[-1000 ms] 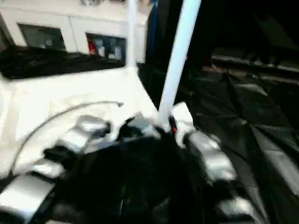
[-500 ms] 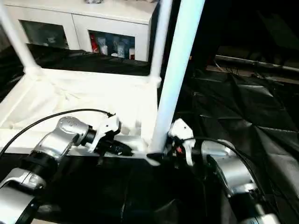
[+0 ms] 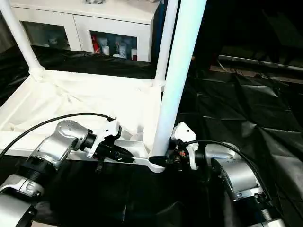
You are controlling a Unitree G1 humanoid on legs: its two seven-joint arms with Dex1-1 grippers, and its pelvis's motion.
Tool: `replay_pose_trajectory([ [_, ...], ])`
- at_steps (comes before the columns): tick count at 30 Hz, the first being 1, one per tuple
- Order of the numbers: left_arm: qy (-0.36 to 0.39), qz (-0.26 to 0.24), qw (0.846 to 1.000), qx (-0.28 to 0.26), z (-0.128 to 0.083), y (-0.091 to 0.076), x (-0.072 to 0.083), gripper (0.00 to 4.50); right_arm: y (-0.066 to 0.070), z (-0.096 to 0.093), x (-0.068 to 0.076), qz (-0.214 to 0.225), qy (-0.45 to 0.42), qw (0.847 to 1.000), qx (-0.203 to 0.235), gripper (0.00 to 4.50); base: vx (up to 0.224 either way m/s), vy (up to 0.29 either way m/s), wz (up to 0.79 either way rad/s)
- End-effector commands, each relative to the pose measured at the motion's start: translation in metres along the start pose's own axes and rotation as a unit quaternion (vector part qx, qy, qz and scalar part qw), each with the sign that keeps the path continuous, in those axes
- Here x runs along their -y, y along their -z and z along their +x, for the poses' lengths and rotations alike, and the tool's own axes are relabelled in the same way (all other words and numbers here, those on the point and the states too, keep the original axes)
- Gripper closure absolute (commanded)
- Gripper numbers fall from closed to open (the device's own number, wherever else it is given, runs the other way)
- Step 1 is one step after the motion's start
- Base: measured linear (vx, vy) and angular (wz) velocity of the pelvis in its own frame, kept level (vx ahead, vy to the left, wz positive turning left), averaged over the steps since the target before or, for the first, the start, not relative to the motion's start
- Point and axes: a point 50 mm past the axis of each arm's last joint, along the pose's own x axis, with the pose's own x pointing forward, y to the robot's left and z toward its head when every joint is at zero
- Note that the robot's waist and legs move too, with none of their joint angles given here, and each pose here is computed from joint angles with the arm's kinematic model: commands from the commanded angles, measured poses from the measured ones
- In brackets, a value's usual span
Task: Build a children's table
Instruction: Rotate leg to tighten
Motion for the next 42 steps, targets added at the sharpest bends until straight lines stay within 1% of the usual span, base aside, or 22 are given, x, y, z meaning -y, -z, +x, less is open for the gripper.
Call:
replay_pose_trajectory([
  [1, -0.027, -0.006, 0.998, 0.049, 0.009, -0.008, -0.001, 4.50, 0.015, 0.021, -0.016, 0.041, -0.034, 0.999, -0.009, 2.38, 0.000, 0.000, 0.00],
  [2, -0.030, -0.006, 0.998, 0.051, 0.009, -0.008, -0.001, 4.50, 0.015, 0.022, -0.015, 0.040, -0.030, 0.999, -0.009, 2.38, 0.000, 0.000, 0.00],
  [3, -0.053, -0.011, 0.997, 0.056, 0.009, -0.009, -0.004, 4.50, 0.019, 0.025, -0.009, 0.052, 0.014, 0.998, -0.015, 2.41, 0.000, 0.000, 0.00],
  [5, -0.074, -0.013, 0.995, 0.057, 0.010, -0.008, -0.006, 4.50, 0.023, 0.028, -0.004, 0.066, 0.050, 0.996, -0.020, 2.43, 0.000, 0.000, 0.00],
  [9, -0.149, -0.043, 0.987, 0.054, 0.016, -0.007, -0.016, 4.50, 0.028, 0.042, 0.005, 0.106, 0.137, 0.985, -0.007, 2.46, 0.000, 0.000, 0.00],
  [12, -0.231, -0.078, 0.969, 0.042, 0.031, -0.010, -0.028, 4.50, 0.030, 0.065, 0.016, 0.142, 0.240, 0.960, -0.016, 2.48, 0.000, 0.000, 0.00],
  [13, -0.231, -0.078, 0.969, 0.042, 0.031, -0.010, -0.028, 4.50, 0.030, 0.065, 0.016, 0.142, 0.240, 0.960, -0.016, 2.48, 0.000, 0.000, 0.00],
  [14, -0.253, -0.084, 0.963, 0.041, 0.038, -0.015, -0.032, 4.50, 0.029, 0.074, 0.021, 0.155, 0.283, 0.946, -0.018, 2.48, 0.000, 0.000, 0.00],
  [15, -0.258, -0.084, 0.962, 0.041, 0.041, -0.016, -0.032, 4.50, 0.029, 0.077, 0.023, 0.160, 0.299, 0.940, -0.020, 2.48, 0.000, 0.000, 0.00],
  [16, -0.258, -0.084, 0.962, 0.041, 0.041, -0.016, -0.032, 4.50, 0.029, 0.077, 0.023, 0.160, 0.299, 0.940, -0.020, 2.48, 0.000, 0.000, 0.00],
  [17, -0.269, -0.075, 0.960, 0.034, 0.047, -0.023, -0.034, 4.50, 0.026, 0.084, 0.027, 0.168, 0.331, 0.928, -0.023, 2.48, 0.000, 0.000, 0.00],
  [20, -0.272, -0.062, 0.960, 0.031, 0.053, -0.030, -0.034, 4.50, 0.023, 0.091, 0.029, 0.172, 0.342, 0.923, -0.025, 2.48, 0.000, 0.000, 0.00],
  [25, -0.264, -0.043, 0.964, 0.013, 0.059, -0.032, -0.034, 4.50, 0.014, 0.099, 0.031, 0.157, 0.336, 0.929, -0.007, 2.48, 0.000, 0.000, 0.00],
  [26, -0.262, -0.044, 0.964, 0.011, 0.059, -0.031, -0.034, 4.50, 0.013, 0.099, 0.031, 0.161, 0.334, 0.929, 0.000, 2.15, 0.000, 0.000, 0.00],
  [28, -0.251, -0.045, 0.967, 0.006, 0.057, -0.028, -0.032, 4.50, 0.009, 0.096, 0.031, 0.172, 0.309, 0.935, 0.023, 1.81, 0.000, 0.000, 0.00],
  [29, -0.251, -0.045, 0.967, 0.006, 0.057, -0.028, -0.032, 4.50, 0.009, 0.096, 0.031, 0.172, 0.309, 0.935, 0.023, 1.81, 0.000, 0.000, 0.00],
  [32, -0.228, -0.044, 0.973, -0.008, 0.052, -0.020, -0.029, 4.50, 0.009, 0.088, 0.033, 0.164, 0.288, 0.943, 0.035, 1.47, 0.000, 0.000, 0.00],
  [36, -0.185, -0.038, 0.982, -0.030, 0.045, -0.010, -0.024, 4.50, 0.007, 0.074, 0.033, 0.136, 0.246, 0.959, 0.045, 1.14, 0.000, 0.000, 0.00],
  [37, -0.179, -0.034, 0.983, -0.031, 0.044, -0.010, -0.023, 4.50, 0.006, 0.071, 0.032, 0.131, 0.235, 0.962, 0.043, 1.14, 0.056, -0.013, 0.01],
  [39, -0.153, -0.019, 0.987, -0.037, 0.038, -0.008, -0.020, 4.50, 0.006, 0.064, 0.025, 0.109, 0.183, 0.977, 0.032, 0.90, 0.059, -0.014, 0.01],
  [41, -0.102, 0.005, 0.993, -0.058, 0.023, 0.000, -0.014, 4.50, 0.008, 0.048, 0.008, 0.054, 0.078, 0.995, 0.011, 0.90, 0.062, -0.011, 0.00],
  [42, -0.102, 0.005, 0.993, -0.058, 0.023, 0.000, -0.014, 4.50, 0.008, 0.048, 0.008, 0.054, 0.078, 0.995, 0.011, 0.90, 0.062, -0.002, -0.02],
])
